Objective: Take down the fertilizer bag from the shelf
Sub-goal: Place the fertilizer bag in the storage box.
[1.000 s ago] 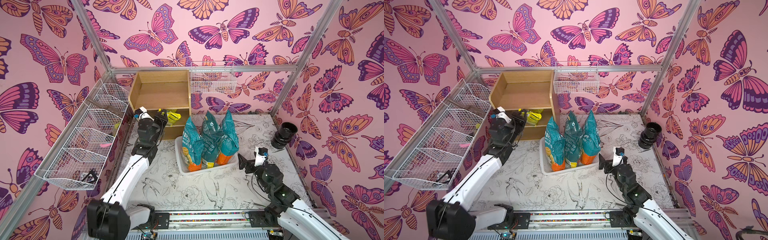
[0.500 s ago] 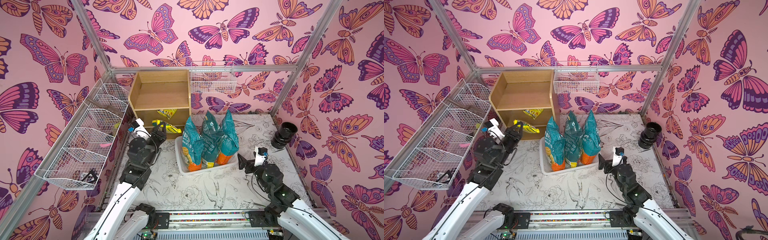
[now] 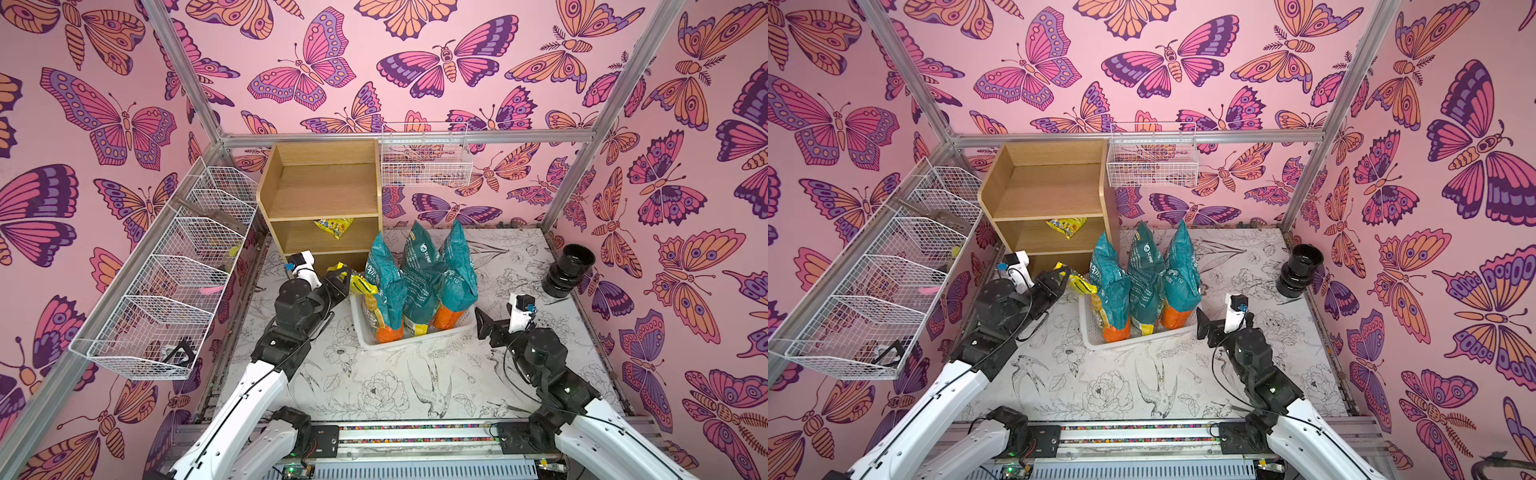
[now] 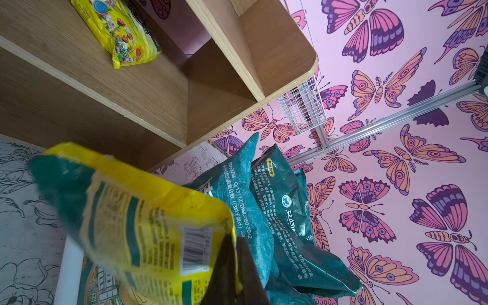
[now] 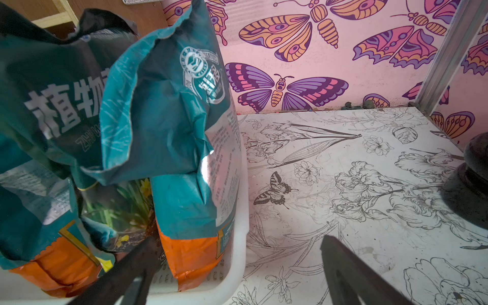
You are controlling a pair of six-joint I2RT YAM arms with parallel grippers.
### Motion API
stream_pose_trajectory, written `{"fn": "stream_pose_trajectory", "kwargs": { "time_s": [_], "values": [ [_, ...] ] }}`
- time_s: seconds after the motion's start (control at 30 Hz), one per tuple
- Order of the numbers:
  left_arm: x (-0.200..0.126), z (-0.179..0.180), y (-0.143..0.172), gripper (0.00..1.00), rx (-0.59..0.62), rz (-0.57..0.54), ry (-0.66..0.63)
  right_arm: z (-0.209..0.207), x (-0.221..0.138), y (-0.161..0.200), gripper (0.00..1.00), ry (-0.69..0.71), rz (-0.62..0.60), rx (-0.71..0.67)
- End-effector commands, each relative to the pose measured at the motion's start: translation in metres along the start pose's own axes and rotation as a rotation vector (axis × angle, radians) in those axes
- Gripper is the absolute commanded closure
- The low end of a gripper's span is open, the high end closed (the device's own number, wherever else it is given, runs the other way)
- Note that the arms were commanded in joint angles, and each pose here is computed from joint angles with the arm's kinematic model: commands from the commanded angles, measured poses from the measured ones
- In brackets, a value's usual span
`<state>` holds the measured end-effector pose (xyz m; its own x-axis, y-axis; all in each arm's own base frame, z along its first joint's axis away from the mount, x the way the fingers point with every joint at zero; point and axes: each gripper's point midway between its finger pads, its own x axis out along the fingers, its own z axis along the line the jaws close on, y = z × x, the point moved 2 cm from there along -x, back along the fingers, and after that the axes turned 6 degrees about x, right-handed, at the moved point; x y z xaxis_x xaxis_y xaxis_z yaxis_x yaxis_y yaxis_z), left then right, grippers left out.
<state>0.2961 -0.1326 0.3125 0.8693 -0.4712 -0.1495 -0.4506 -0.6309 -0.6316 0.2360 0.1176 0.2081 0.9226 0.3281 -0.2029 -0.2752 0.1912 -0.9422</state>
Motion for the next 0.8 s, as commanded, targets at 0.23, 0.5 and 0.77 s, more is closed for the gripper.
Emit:
{"fn": "stream_pose_trajectory", "kwargs": {
  "time_s": [0.23, 0.5, 0.77],
  "values": [
    [0.011, -0.023, 0.030, 1.00, -0.003, 0.092, 0.117, 0.005, -0.004, -0.015, 0.01, -0.020, -0.037, 0.008],
    [0.017, -0.040, 0.051, 1.00, 0.164, 0.279, 0.228, 0.005, -0.008, -0.015, 0.01, -0.028, -0.043, 0.014],
    [0.008, -0.033, 0.067, 1.00, 0.042, 0.351, 0.284, 0.005, -0.008, -0.016, 0.01, -0.028, -0.045, 0.011]
  ]
}}
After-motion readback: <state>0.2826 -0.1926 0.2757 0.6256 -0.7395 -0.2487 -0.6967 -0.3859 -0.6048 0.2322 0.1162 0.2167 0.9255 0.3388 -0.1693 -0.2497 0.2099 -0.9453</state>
